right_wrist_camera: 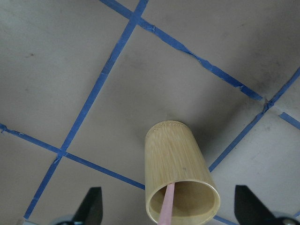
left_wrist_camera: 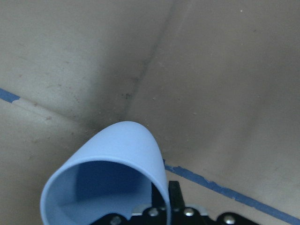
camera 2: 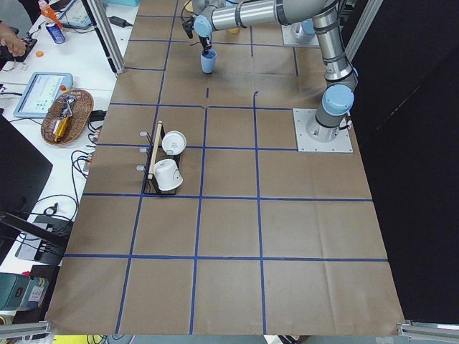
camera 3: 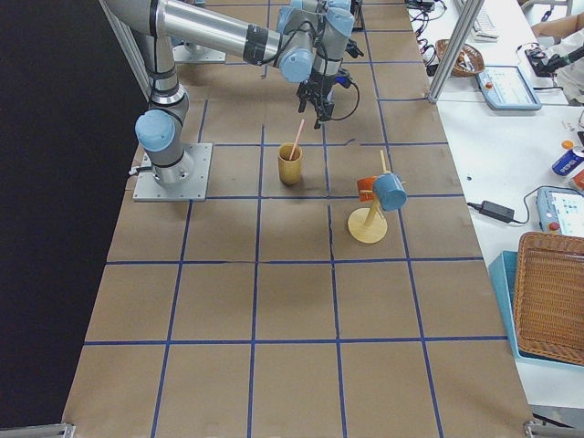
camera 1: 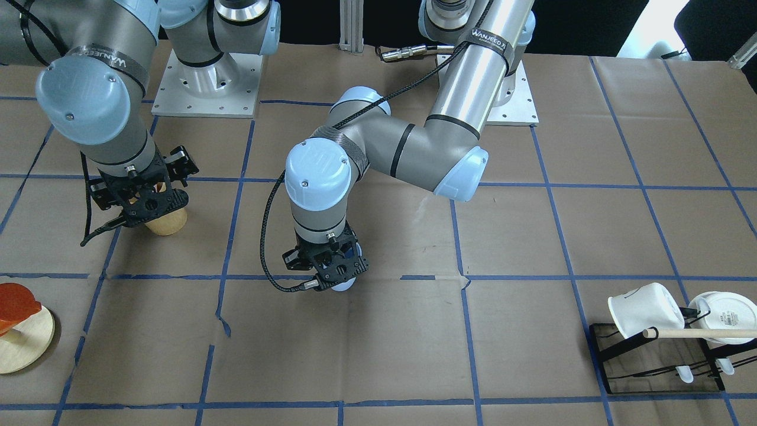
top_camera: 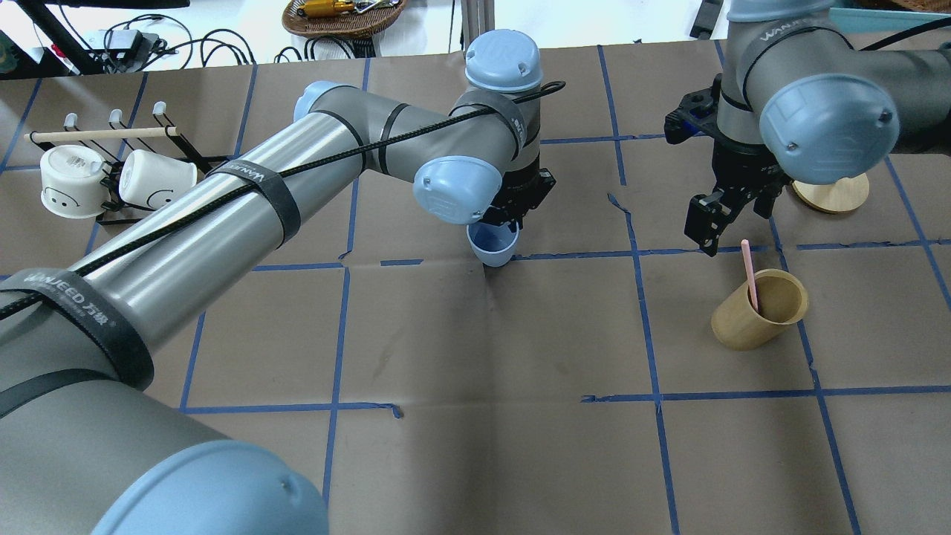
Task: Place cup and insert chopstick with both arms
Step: 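Set the blue cup at table center while the right gripper grasps the pink chopstick, then lift the chopstick from the bamboo cup with the right gripper while the left withdraws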
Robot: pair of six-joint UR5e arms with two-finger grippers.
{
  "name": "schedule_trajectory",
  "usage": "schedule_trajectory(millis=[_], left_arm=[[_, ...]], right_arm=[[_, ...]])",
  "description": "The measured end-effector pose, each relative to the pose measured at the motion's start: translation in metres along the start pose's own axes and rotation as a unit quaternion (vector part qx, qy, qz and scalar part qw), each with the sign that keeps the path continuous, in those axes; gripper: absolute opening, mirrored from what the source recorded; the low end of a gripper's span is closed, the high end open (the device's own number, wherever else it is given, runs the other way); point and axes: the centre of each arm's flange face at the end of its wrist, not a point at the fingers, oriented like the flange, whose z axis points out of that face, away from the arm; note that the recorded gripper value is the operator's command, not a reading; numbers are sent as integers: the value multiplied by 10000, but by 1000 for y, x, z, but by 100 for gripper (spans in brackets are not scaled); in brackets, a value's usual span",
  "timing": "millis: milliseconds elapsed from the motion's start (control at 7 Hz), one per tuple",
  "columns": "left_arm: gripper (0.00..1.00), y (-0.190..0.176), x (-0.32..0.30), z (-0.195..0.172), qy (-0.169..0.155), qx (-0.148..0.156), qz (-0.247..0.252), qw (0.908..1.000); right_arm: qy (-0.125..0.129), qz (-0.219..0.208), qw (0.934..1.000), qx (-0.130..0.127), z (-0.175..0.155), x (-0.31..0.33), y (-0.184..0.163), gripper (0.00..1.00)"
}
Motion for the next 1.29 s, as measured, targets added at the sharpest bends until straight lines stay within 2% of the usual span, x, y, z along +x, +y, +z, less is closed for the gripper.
schedule_trajectory(millis=[143, 286, 429, 714, 857, 1000, 1286], left_arm=[[48, -1, 0, 1, -11, -8, -3, 10000], [84, -3, -1, 2, -16, -9, -10, 10000], [95, -5, -1, 1, -11, -3, -11, 10000], [96, -9, -3, -13, 17, 22, 108, 9999], [96, -14, -12, -33, 7, 8, 211, 9998], [95, -24, -31, -64, -14, -11, 418, 9991], [95, -46, -100, -138, -103, -136, 1217, 9924]], right_arm=[[-32, -11, 10000, -56, 4, -1, 0, 94], [-26, -18, 9999, -110, 6, -1, 0, 80], [27, -21, 9999, -170, 8, 0, 2, 65], [94, -23, 9996, -247, 10, 1, 4, 47], [90, -25, 9996, -275, 12, 0, 6, 39], [82, -23, 9995, -298, 14, 0, 7, 32], [67, -13, 9994, -327, 16, -1, 8, 23]])
